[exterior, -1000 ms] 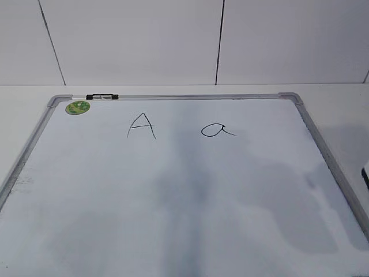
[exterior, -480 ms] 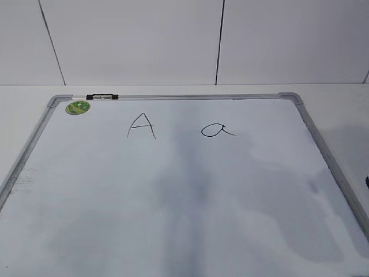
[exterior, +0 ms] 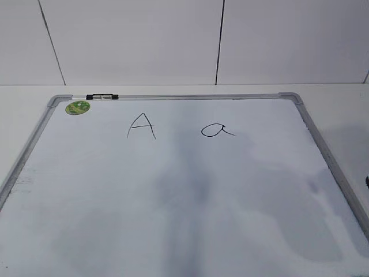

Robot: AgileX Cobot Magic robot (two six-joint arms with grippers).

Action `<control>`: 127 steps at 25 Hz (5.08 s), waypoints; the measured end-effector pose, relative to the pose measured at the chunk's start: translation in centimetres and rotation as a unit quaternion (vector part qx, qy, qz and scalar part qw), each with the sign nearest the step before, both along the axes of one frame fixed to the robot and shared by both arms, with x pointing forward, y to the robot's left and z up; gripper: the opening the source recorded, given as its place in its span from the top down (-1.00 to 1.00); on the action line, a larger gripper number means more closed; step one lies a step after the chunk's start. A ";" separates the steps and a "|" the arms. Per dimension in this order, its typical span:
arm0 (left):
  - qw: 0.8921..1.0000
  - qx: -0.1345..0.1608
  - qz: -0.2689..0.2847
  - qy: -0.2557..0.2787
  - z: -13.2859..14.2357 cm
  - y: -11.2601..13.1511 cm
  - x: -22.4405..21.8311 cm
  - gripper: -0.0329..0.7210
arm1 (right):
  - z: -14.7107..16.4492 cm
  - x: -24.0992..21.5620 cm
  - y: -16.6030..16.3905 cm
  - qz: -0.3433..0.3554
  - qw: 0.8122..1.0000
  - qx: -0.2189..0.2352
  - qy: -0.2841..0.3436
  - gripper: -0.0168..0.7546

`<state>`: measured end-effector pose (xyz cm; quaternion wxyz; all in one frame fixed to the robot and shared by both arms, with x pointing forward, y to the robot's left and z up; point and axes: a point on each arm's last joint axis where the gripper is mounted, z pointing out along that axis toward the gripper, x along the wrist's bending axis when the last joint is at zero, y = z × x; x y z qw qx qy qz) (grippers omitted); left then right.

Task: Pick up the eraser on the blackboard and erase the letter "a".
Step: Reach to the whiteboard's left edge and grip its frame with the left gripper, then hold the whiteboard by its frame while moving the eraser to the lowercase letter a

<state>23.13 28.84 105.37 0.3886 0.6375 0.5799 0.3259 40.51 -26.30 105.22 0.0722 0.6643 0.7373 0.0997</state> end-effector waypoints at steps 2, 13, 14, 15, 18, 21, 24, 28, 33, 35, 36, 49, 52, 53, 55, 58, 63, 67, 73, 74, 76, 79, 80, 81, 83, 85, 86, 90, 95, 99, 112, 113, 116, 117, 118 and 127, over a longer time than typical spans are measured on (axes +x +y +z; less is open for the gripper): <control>1.000 -0.002 -0.001 -0.009 0.5 0.0 -0.2 0.26 | 0.0 0.0 0.0 0.000 1.000 0.000 -0.002 -0.45; 0.997 -0.010 -0.004 0.081 2.1 0.0 3.4 0.07 | 0.0 0.1 0.2 -0.002 1.000 0.009 -0.004 -0.45; 0.996 -0.012 -0.005 0.090 2.3 -0.1 3.9 0.06 | 0.0 0.1 0.2 -0.002 1.000 0.009 -0.004 -0.45; 0.995 -0.016 -0.006 0.099 2.5 -0.1 4.4 0.06 | 0.0 0.1 0.2 -0.002 1.000 0.010 -0.004 -0.45; 0.993 -0.027 -0.008 0.117 3.3 -0.2 6.2 0.06 | 0.1 0.1 0.2 -0.002 1.000 0.011 -0.008 -0.45; 0.990 -0.035 -0.007 0.135 4.0 -0.2 8.2 0.06 | 0.1 0.2 0.2 -0.002 1.000 0.011 -0.010 -0.45; 0.987 -0.042 -0.006 0.155 4.2 -0.2 10.2 0.06 | 0.1 0.2 0.2 -0.002 1.000 0.011 -0.011 -0.45; 0.983 -0.051 -0.002 0.175 3.9 -0.2 12.5 0.06 | 0.1 0.2 0.2 -0.002 1.000 0.012 -0.012 -0.45; 0.975 -0.054 0.007 0.214 2.3 -0.1 15.7 0.06 | 0.1 0.2 0.2 -0.002 1.000 0.012 -0.013 -0.45; 0.970 -0.055 0.010 0.235 1.5 0.0 16.9 0.06 | 0.1 0.2 0.2 -0.002 1.000 0.012 -0.013 -0.45; 0.967 -0.056 0.012 0.250 0.9 0.0 17.6 0.06 | 0.1 0.2 0.2 -0.002 1.000 0.012 -0.013 -0.45; 0.927 -0.037 0.006 0.373 -5.9 0.3 23.9 0.06 | 0.1 0.2 0.2 -0.002 1.000 0.012 -0.013 -0.45; 0.925 -0.032 0.000 0.377 -6.1 0.4 25.5 0.06 | 0.1 0.3 0.2 -0.002 1.000 0.012 -0.014 -0.45; 0.927 -0.030 -0.002 0.375 -5.9 0.4 26.1 0.06 | 0.1 0.3 0.2 -0.002 1.000 0.012 -0.015 -0.45; 0.927 -0.029 -0.005 0.373 -5.6 0.4 27.4 0.06 | 0.1 0.3 0.2 -0.002 1.000 0.013 -0.016 -0.45; 0.922 -0.029 -0.012 0.385 -5.3 0.4 29.1 0.06 | 0.1 0.3 0.2 -0.002 1.000 0.013 -0.016 -0.45; 0.909 -0.030 -0.021 0.414 -6.0 0.3 31.5 0.06 | 0.1 0.3 0.2 -0.002 1.000 0.013 -0.018 -0.45; 0.904 -0.023 -0.033 0.425 -6.6 0.4 32.6 0.06 | 0.1 0.3 0.2 -0.002 1.000 0.013 -0.018 -0.45; 0.893 -0.029 -0.027 0.449 -8.5 1.3 33.3 0.06 | 0.1 0.3 0.2 -0.002 1.000 0.013 -0.019 -0.45; 0.891 -0.031 -0.024 0.451 -8.7 1.5 33.3 0.06 | 0.1 0.3 0.2 -0.002 1.000 0.013 -0.019 -0.45; 0.889 -0.036 -0.023 0.456 -9.2 1.8 33.5 0.06 | 0.1 0.3 0.2 -0.002 1.000 0.013 -0.019 -0.45; 0.887 -0.038 -0.028 0.460 -9.7 2.0 33.9 0.06 | 0.1 0.3 0.2 -0.002 1.000 0.013 -0.019 -0.45; 0.887 -0.038 -0.030 0.460 -9.8 2.0 34.0 0.06 | 0.1 0.3 0.2 -0.002 1.000 0.013 -0.020 -0.45; 0.887 -0.038 -0.032 0.459 -9.8 2.0 34.2 0.06 | 0.1 0.3 0.2 -0.002 1.000 0.013 -0.020 -0.45; 0.889 -0.038 -0.032 0.455 -9.7 2.0 34.5 0.07 | 0.1 0.3 0.2 -0.002 1.000 0.013 -0.020 -0.45; 0.890 -0.039 -0.034 0.454 -9.8 2.0 34.8 0.09 | 0.1 0.3 0.2 -0.002 1.000 0.013 -0.020 -0.45; 0.889 -0.040 -0.034 0.455 -9.8 2.0 34.8 0.10 | 0.1 0.3 0.2 -0.002 1.000 0.013 -0.020 -0.45; 0.887 -0.041 -0.035 0.458 -10.2 2.0 35.1 0.18 | 0.1 0.3 0.2 -0.002 1.000 0.013 -0.020 -0.45; 0.878 -0.044 -0.037 0.476 -11.3 2.0 35.2 0.26 | 0.1 0.3 0.2 -0.002 1.000 0.013 -0.020 -0.45; 0.876 -0.044 -0.037 0.479 -11.5 2.0 35.3 0.30 | 0.1 0.4 0.2 -0.002 1.000 0.013 -0.020 -0.45; 0.878 -0.053 -0.029 0.475 -11.6 2.3 35.4 0.31 | 0.1 0.4 0.2 -0.002 1.000 0.014 -0.022 -0.45; 0.878 -0.060 -0.026 0.475 -11.6 2.5 35.4 0.31 | 0.1 0.4 0.2 -0.002 1.000 0.014 -0.022 -0.45; 0.878 -0.071 -0.018 0.473 -11.6 3.1 35.4 0.31 | 0.1 0.4 0.2 -0.002 1.000 0.014 -0.022 -0.45; 0.878 -0.071 -0.017 0.473 -11.6 3.1 35.4 0.31 | 0.1 0.4 0.2 -0.002 1.000 0.014 -0.022 -0.45; 0.878 -0.073 -0.017 0.472 -11.6 3.2 35.4 0.31 | 0.1 0.4 0.2 -0.002 1.000 0.014 -0.022 -0.45; 0.880 -0.084 -0.026 0.467 -11.5 3.0 35.5 0.31 | 0.1 0.4 0.2 -0.002 1.000 0.014 -0.023 -0.45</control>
